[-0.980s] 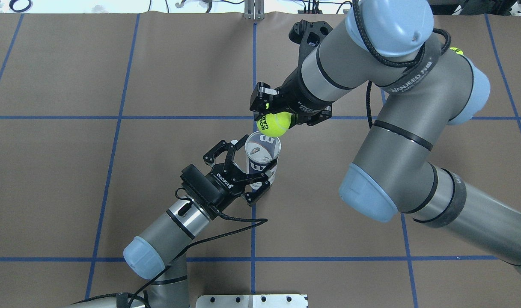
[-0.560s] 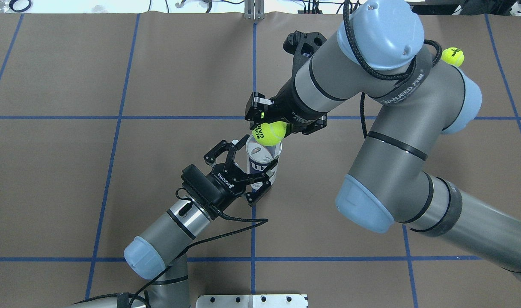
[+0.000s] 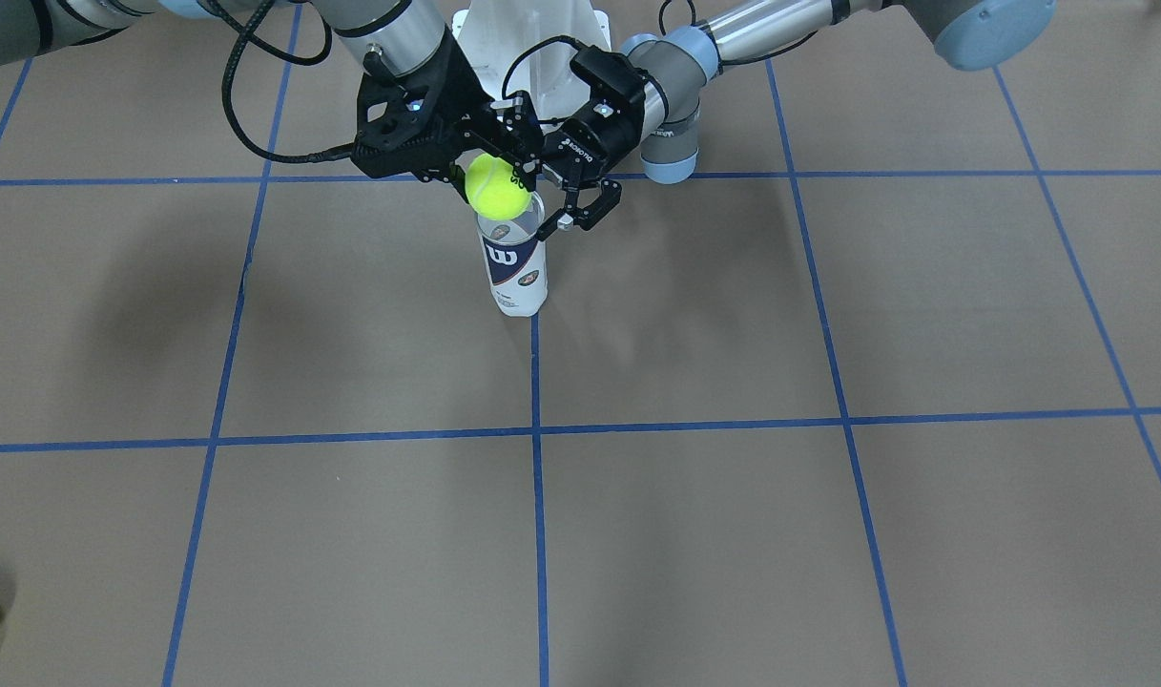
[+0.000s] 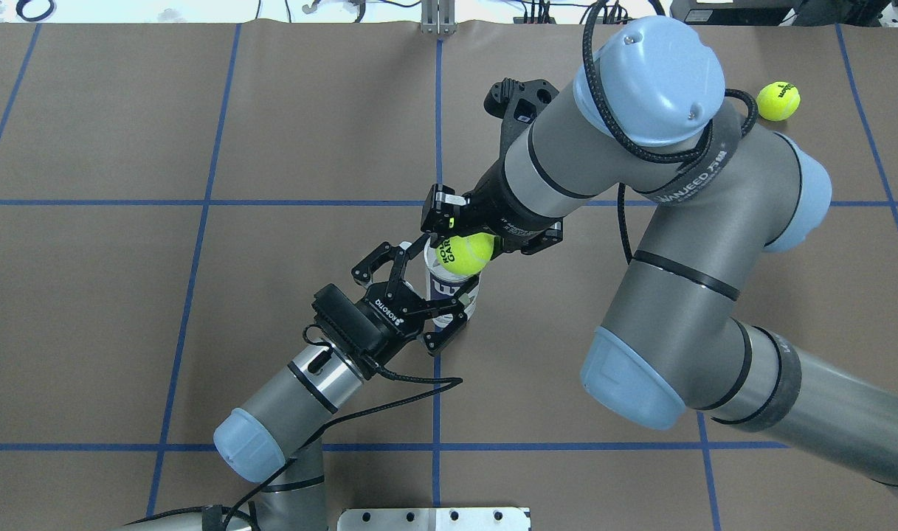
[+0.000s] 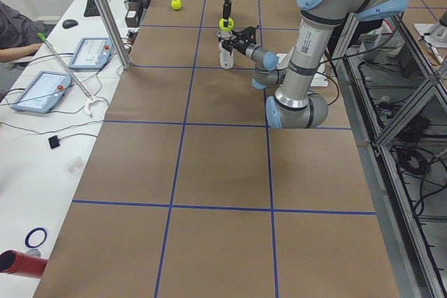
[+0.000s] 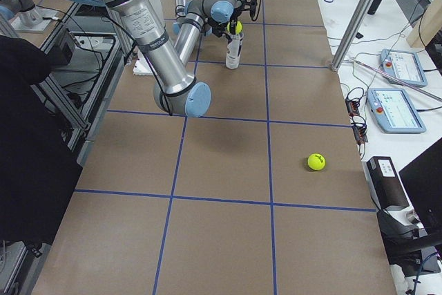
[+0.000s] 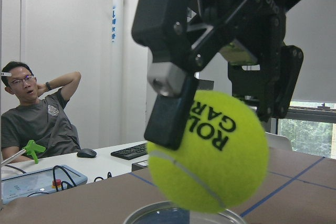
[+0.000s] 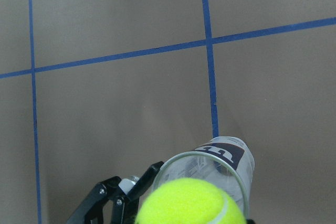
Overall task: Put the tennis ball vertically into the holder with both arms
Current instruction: 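Lower the ball into the can's open top with the right gripper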
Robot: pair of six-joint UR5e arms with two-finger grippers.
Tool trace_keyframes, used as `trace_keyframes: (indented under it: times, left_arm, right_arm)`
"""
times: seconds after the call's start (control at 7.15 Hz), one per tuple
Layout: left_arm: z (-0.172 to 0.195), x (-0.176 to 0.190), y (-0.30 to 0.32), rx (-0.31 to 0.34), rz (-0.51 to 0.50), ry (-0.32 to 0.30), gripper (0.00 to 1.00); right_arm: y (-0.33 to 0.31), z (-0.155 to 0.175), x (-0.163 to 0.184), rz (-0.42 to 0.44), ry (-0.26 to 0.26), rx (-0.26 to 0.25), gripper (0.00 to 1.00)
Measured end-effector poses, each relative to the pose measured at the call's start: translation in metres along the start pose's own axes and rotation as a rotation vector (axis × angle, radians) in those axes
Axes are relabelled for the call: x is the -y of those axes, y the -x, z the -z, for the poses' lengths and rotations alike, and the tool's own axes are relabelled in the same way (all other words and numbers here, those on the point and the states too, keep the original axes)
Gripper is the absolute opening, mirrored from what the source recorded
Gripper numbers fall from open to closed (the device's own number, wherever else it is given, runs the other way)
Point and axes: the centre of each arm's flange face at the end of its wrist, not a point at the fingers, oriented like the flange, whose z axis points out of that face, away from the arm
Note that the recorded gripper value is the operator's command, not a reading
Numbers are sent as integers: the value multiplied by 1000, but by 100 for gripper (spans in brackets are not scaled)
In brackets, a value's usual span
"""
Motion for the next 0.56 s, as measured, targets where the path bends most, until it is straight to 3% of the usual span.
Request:
trace_keyframes:
  times: [0.42, 0.56]
  left_arm:
    - [0, 0, -1, -1, 2, 0, 84]
    - [0, 0, -1, -1, 2, 0, 84]
  right_arm:
    - [0, -6, -3, 0, 7, -9, 82]
    - [0, -8, -5, 1, 8, -12, 82]
